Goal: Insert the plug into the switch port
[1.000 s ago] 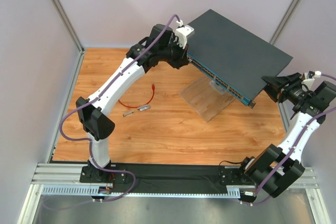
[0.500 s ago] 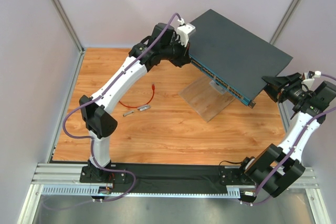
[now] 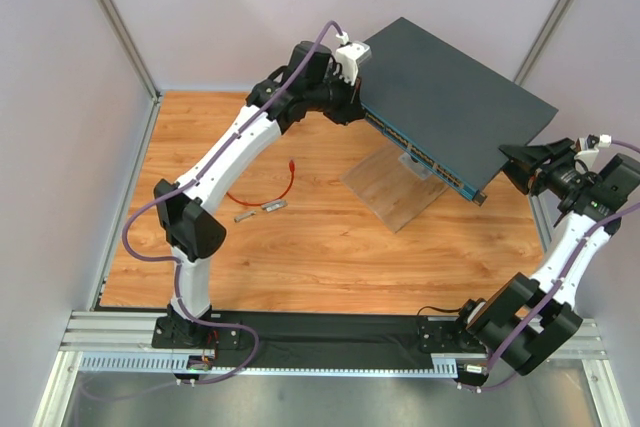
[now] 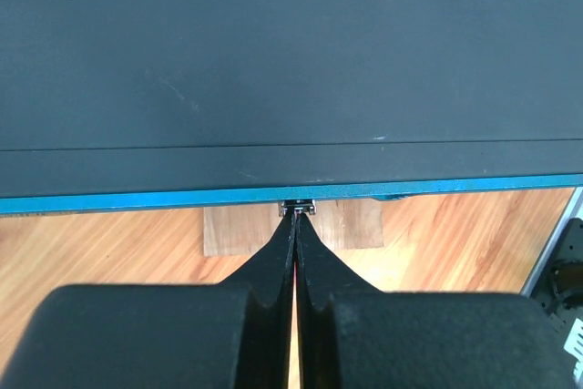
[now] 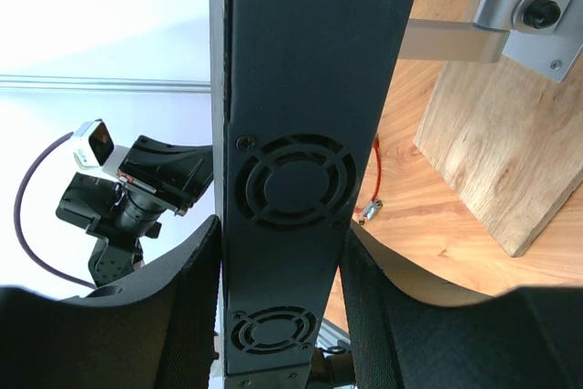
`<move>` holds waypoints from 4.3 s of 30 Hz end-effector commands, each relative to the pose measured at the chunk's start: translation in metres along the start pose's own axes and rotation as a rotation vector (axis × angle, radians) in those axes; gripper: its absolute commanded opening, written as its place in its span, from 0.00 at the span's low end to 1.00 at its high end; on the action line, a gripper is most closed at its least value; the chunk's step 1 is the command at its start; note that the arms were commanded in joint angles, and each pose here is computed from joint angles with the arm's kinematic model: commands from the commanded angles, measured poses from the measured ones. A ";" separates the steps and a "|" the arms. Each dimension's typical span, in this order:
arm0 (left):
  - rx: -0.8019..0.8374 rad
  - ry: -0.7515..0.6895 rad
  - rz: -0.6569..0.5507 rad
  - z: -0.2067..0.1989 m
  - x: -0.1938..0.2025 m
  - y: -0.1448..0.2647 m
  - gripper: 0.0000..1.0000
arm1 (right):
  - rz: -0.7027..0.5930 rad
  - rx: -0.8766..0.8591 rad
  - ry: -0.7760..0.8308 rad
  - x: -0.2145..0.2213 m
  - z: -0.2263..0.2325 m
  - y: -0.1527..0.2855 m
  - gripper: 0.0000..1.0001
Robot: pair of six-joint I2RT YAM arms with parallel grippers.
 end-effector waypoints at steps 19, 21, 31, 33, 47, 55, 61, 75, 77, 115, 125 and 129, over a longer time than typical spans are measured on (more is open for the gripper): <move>0.009 -0.087 0.042 0.009 0.049 0.103 0.54 | -0.020 0.080 0.204 -0.024 0.024 -0.013 0.41; 0.037 -0.109 0.132 0.010 0.080 0.116 0.56 | -0.028 0.092 0.251 -0.030 0.030 -0.012 0.58; 0.043 -0.218 0.503 0.010 0.209 0.172 0.65 | -0.020 0.246 0.330 -0.028 0.025 0.001 0.98; 0.023 -0.223 0.581 0.018 0.226 0.175 0.66 | -0.020 0.279 0.360 -0.024 0.023 0.006 1.00; 0.000 -0.241 0.890 0.081 0.315 0.169 0.62 | -0.169 0.385 0.746 -0.009 0.077 0.045 1.00; -0.020 -0.255 0.901 0.104 0.334 0.139 0.57 | -0.187 0.306 0.867 0.005 0.126 0.054 1.00; -0.021 -0.289 0.851 0.118 0.328 0.120 0.56 | -0.138 0.235 0.860 0.010 0.131 0.049 1.00; 0.032 -0.279 0.890 0.114 0.341 0.119 0.49 | -0.113 0.201 0.813 0.008 0.129 0.044 1.00; 0.038 -0.278 0.903 0.111 0.347 0.122 0.48 | -0.105 0.195 0.812 0.008 0.129 0.043 1.00; 0.666 0.171 0.117 -0.095 0.118 0.193 0.00 | 0.581 -0.797 2.282 0.268 0.113 -0.046 0.52; 0.783 0.148 0.196 -0.126 0.131 0.192 0.00 | 0.767 -1.002 2.364 0.317 0.078 -0.057 0.51; 0.805 0.154 0.205 -0.129 0.130 0.191 0.00 | 0.821 -1.045 2.405 0.329 0.066 -0.060 0.50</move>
Point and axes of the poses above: each gripper's point midway between its finger pads, its own y axis back along the fingers, its own z axis along the line the jaws close on, x = y × z, the point moved 5 cm from there along y, back along the fingers, and after that the axes turned 9 degrees about -y, right-handed, at the moved point
